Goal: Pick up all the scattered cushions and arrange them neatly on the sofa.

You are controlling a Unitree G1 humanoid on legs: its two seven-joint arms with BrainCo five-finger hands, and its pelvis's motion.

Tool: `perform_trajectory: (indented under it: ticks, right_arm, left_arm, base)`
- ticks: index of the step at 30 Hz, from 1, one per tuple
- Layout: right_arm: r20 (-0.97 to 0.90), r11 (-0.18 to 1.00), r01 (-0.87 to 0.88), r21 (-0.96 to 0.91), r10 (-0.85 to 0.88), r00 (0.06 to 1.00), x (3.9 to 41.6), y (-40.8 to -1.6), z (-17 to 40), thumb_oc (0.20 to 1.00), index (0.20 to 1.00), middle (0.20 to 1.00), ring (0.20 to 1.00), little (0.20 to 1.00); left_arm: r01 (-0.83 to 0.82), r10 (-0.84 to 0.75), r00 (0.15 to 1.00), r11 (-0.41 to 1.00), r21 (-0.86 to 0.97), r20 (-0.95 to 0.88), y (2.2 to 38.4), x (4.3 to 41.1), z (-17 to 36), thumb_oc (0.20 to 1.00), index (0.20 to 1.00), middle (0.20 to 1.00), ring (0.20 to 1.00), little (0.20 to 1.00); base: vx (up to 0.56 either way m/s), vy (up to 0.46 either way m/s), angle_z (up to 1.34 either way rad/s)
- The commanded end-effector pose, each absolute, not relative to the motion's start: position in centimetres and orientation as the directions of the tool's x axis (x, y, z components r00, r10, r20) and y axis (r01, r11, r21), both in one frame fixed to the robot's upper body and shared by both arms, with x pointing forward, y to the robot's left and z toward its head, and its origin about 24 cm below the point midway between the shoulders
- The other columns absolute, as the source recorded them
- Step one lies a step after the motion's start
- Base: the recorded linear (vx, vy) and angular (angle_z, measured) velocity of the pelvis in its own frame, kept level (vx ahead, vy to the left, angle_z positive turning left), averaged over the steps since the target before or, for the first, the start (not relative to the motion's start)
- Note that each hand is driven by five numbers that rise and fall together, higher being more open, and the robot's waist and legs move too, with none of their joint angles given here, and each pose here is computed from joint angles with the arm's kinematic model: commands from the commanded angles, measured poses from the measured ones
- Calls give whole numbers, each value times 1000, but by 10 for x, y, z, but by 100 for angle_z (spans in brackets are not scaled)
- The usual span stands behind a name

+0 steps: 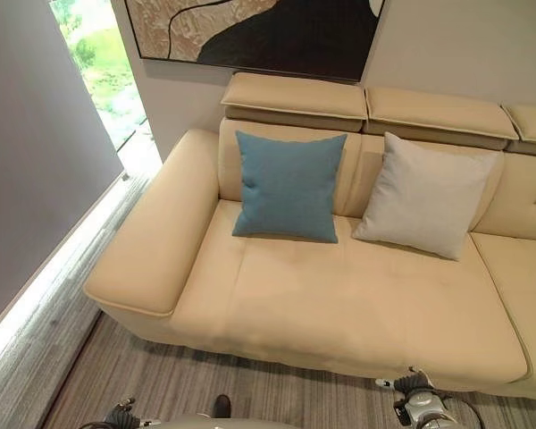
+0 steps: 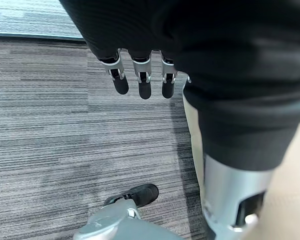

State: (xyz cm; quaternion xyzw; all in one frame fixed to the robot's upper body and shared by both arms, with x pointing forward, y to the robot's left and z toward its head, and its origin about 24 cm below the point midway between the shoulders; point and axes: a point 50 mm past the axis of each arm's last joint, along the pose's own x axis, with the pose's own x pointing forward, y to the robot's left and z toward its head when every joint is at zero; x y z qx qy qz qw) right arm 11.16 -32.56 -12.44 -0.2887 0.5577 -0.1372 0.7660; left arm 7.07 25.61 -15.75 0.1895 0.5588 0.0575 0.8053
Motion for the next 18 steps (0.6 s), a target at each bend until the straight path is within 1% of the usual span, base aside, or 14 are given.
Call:
perform_trajectory:
  ticks: [1, 9, 12, 13, 14, 15, 16, 17, 18]
  right_arm:
    - [-725, 767, -49, -640, -581, 369, 128, -338, -112, 1000, 1000, 1000, 1000, 1000]
    - [-733, 773, 7, -634, -605, 310, 121, -343, -112, 1000, 1000, 1000, 1000, 1000]
    - [-740, 782, 43, -621, -604, 296, 122, -341, -113, 1000, 1000, 1000, 1000, 1000]
    - [-749, 794, 78, -603, -597, 289, 125, -336, -115, 1000, 1000, 1000, 1000, 1000]
    - [-751, 797, 91, -597, -595, 287, 126, -335, -115, 1000, 1000, 1000, 1000, 1000]
    - [-746, 816, 99, -570, -564, 354, 137, -317, -120, 1000, 1000, 1000, 1000, 1000]
    - [-777, 849, 116, -515, -520, 354, 137, -304, -127, 1000, 1000, 1000, 1000, 1000]
    - [-792, 863, 118, -491, -498, 354, 127, -288, -136, 1000, 1000, 1000, 1000, 1000]
    - [-806, 871, 120, -476, -487, 337, 119, -281, -141, 1000, 1000, 1000, 1000, 1000]
  left_arm:
    - [126, 300, 442, 912, 390, -845, 258, 104, -150, 1000, 1000, 1000, 1000, 1000]
    - [155, 277, 461, 910, 384, -843, 252, 109, -150, 1000, 1000, 1000, 1000, 1000]
    - [192, 263, 459, 904, 383, -849, 248, 109, -151, 1000, 1000, 1000, 1000, 1000]
    - [249, 251, 446, 887, 388, -859, 244, 108, -153, 1000, 1000, 1000, 1000, 1000]
    - [262, 248, 440, 884, 388, -863, 243, 107, -154, 1000, 1000, 1000, 1000, 1000]
    - [284, 243, 427, 878, 385, -871, 240, 101, -156, 1000, 1000, 1000, 1000, 1000]
    - [304, 240, 415, 872, 383, -877, 238, 98, -158, 1000, 1000, 1000, 1000, 1000]
    - [310, 229, 422, 873, 377, -877, 230, 99, -160, 1000, 1000, 1000, 1000, 1000]
    - [308, 226, 423, 875, 374, -877, 227, 100, -160, 1000, 1000, 1000, 1000, 1000]
  base:
    - [-17, -24, 14]
    - [9, -7, 10]
    - [0, 0, 0]
    - [0, 0, 0]
    - [31, 20, -3]
    - [13, 18, -4]
    - [-3, 21, -10]
    - [-8, 16, -15]
    - [-22, 8, -13]
